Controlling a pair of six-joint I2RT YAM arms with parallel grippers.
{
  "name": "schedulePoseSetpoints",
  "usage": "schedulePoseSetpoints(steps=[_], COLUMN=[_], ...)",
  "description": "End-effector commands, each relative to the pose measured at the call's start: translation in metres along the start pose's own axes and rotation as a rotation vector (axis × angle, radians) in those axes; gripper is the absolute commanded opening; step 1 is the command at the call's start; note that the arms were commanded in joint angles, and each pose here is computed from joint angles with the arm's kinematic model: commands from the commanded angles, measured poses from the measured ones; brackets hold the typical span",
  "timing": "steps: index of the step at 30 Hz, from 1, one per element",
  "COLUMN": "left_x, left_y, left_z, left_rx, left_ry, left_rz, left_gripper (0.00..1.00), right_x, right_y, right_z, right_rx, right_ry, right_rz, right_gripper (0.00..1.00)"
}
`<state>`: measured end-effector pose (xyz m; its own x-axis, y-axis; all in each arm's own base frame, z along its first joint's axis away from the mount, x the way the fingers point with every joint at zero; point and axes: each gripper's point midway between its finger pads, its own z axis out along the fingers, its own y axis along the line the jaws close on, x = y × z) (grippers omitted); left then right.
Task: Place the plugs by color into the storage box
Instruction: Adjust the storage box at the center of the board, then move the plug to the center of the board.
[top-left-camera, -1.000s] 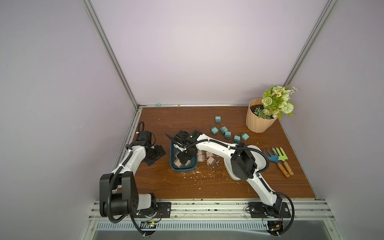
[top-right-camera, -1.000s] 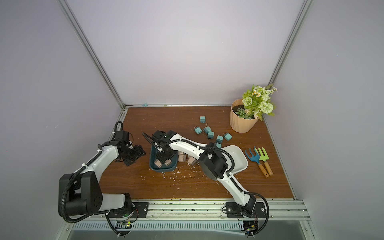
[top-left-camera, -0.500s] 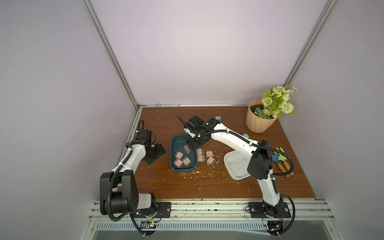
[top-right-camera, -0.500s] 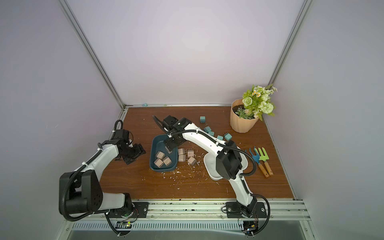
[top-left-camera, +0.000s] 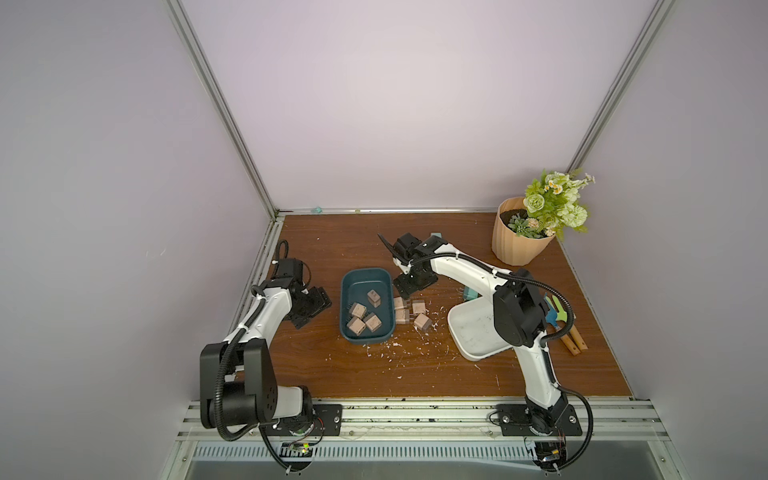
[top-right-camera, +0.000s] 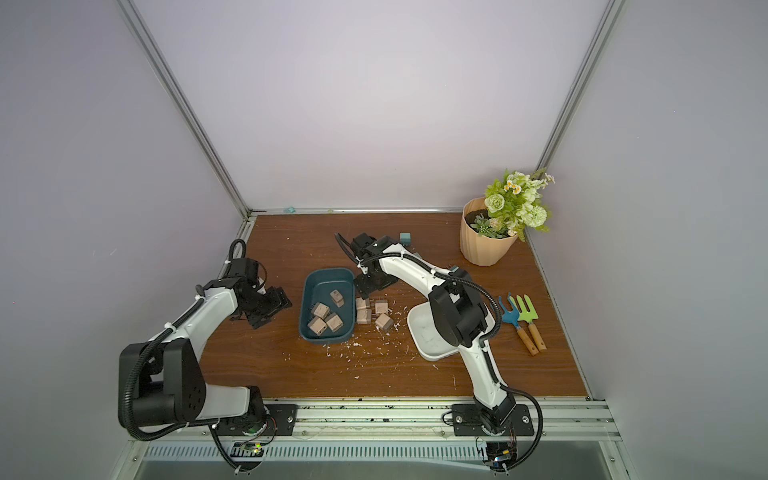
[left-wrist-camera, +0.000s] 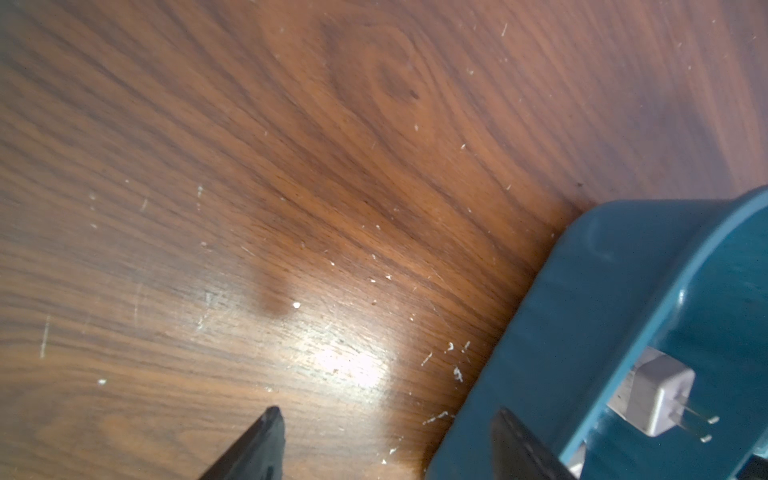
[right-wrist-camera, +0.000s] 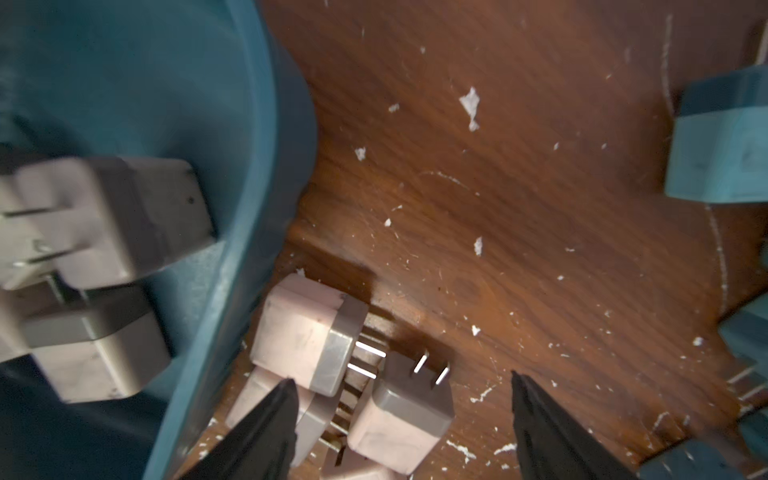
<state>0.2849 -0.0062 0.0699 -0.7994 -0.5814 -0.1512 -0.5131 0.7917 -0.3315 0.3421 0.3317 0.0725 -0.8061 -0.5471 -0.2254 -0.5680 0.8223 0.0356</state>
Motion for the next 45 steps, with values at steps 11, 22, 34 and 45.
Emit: schedulePoseSetpoints(steps=[11,22,34,45], left_x=[-0.004,-0.005,-0.018,-0.016], left_y=[0.007,0.005,-0.002,0.001], left_z=[-0.001,-0.003,-0.015,-0.013], left_rx=[-0.039,-0.032,-0.034,-0.040], left_ry=[0.002,-0.008,-0.044,-0.038], left_rz=[-0.010,-0.013,-0.013,-0.012], left_gripper=[0.80,0.80,0.80,0.80], right_x=[0.027,0.008,-0.020,0.024], right_y=[-0.004,0.008,0.056,0.017], right_z=[0.037,0.016,0.004,0.019], right_rx=[0.017,-0.040,-0.099,0.063], right_ry=[0.058,-0.020,-0.052,0.030], right_rz=[-0.032,-0.005,-0.058,-0.101], right_gripper=[0.83,0.82,0.82,0.84])
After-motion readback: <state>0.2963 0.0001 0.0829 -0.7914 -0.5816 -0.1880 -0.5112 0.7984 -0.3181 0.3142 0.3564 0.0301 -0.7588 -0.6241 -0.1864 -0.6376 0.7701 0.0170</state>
